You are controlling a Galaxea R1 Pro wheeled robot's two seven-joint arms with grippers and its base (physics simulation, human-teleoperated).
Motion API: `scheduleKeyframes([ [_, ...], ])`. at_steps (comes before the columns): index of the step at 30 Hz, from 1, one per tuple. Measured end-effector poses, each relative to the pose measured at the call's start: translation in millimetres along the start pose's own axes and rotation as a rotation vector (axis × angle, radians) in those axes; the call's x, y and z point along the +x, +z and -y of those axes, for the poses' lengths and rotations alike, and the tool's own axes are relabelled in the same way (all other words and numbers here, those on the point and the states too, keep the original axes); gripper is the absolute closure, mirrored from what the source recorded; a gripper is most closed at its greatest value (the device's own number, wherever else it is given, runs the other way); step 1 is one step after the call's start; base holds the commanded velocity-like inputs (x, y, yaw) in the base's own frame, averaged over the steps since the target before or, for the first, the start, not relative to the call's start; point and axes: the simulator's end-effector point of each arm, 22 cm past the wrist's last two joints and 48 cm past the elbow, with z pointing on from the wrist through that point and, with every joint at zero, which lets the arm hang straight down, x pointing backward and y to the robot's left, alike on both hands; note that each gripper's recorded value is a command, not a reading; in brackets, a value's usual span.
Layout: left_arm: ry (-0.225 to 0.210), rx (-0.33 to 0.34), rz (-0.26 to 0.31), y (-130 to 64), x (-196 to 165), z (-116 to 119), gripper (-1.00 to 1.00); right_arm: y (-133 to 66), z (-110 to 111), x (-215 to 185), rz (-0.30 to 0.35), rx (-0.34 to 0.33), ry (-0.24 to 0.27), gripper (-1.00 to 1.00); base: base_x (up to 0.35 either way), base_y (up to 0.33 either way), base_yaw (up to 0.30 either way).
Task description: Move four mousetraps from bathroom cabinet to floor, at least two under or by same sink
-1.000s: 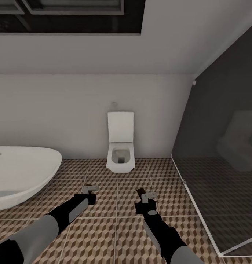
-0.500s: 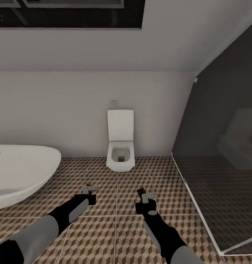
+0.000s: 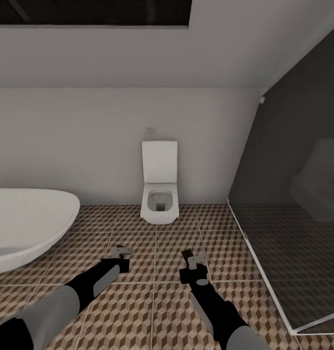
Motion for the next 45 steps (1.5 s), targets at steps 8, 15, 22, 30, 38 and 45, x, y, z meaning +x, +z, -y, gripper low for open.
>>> scheduleKeyframes([
  [8, 0.004, 0.001, -0.012, 12.0, 7.4, 2.2, 1.0, 10.1, -0.6, 9.3, -0.012, -0.002, 0.0, 1.0, 0.0, 0.0, 0.0],
  [15, 0.006, 0.002, -0.017, 18.8, 10.7, 3.1, 1.0, 15.9, -1.0, 14.3, -0.017, -0.003, 0.0, 1.0, 0.0, 0.0, 0.0],
  [22, 0.005, 0.002, -0.018, 20.4, 11.6, 3.4, 1.0, 17.3, -0.6, 15.7, -0.019, -0.002, 0.0, 1.0, 0.0, 0.0, 0.0],
  [30, 0.005, 0.001, -0.031, 32.8, 19.2, 3.9, 1.0, 27.5, -0.8, 25.3, -0.03, -0.003, 0.001, 1.0, 0.0, 0.0, 0.0],
  [38, 0.006, 0.005, -0.043, 45.4, 27.7, 7.8, 1.0, 38.2, -0.9, 36.3, -0.042, -0.004, 0.001, 1.0, 0.0, 0.0, 0.0],
  [45, 0.007, 0.008, -0.054, 56.8, 35.4, 10.1, 1.0, 44.4, 1.4, 12.1, 0.022, -0.004, 0.016, 1.0, 0.0, 0.0, 0.0],
])
